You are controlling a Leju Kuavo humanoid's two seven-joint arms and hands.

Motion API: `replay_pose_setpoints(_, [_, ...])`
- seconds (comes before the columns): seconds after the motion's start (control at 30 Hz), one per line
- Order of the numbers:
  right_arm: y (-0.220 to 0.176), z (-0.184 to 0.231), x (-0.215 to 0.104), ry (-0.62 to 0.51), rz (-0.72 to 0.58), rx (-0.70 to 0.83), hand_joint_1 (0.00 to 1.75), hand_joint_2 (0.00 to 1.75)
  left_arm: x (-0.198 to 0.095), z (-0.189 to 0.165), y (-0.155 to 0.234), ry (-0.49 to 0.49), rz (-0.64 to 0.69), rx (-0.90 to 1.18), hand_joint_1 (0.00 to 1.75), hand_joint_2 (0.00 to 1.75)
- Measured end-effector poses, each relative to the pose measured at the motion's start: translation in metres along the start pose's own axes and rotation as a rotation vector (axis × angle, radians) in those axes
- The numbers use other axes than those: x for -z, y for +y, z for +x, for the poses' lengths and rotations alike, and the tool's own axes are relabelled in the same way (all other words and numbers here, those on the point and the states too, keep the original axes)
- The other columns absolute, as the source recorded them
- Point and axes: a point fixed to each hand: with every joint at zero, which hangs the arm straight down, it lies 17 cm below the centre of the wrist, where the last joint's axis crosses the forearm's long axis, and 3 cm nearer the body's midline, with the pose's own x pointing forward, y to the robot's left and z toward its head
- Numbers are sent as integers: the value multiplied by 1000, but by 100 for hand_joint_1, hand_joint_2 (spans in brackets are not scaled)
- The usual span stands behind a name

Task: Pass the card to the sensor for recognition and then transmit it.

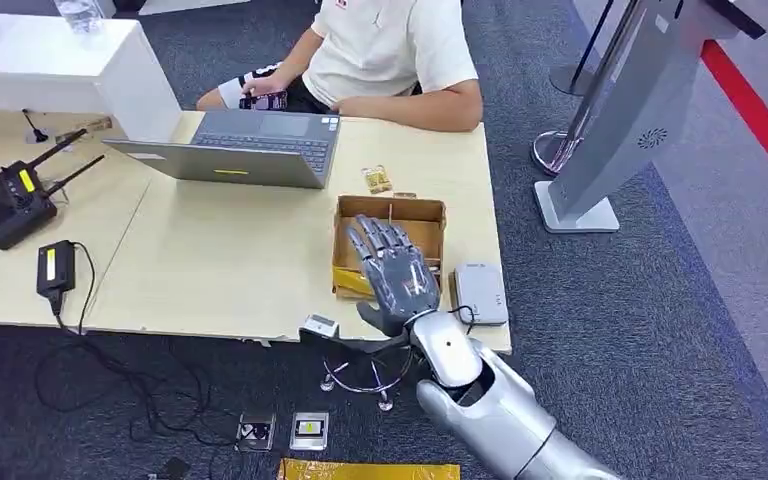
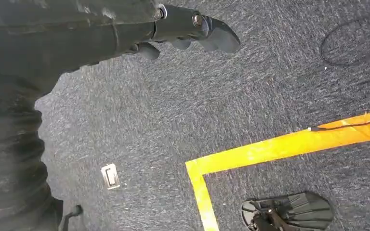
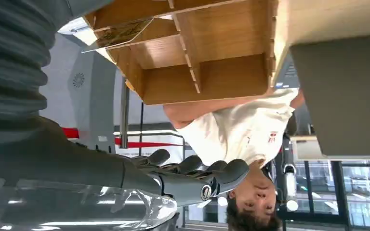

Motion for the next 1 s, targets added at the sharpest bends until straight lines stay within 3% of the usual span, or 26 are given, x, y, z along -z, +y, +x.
replay_pose_setpoints(0.77, [21, -31, 6, 93, 63, -47, 0, 175, 0, -1, 1, 0, 2, 7, 0, 175])
replay_pose_setpoints(1.0, [24, -37, 4, 112, 72, -61, 14, 175, 0, -1, 1, 0, 3, 14, 0, 175])
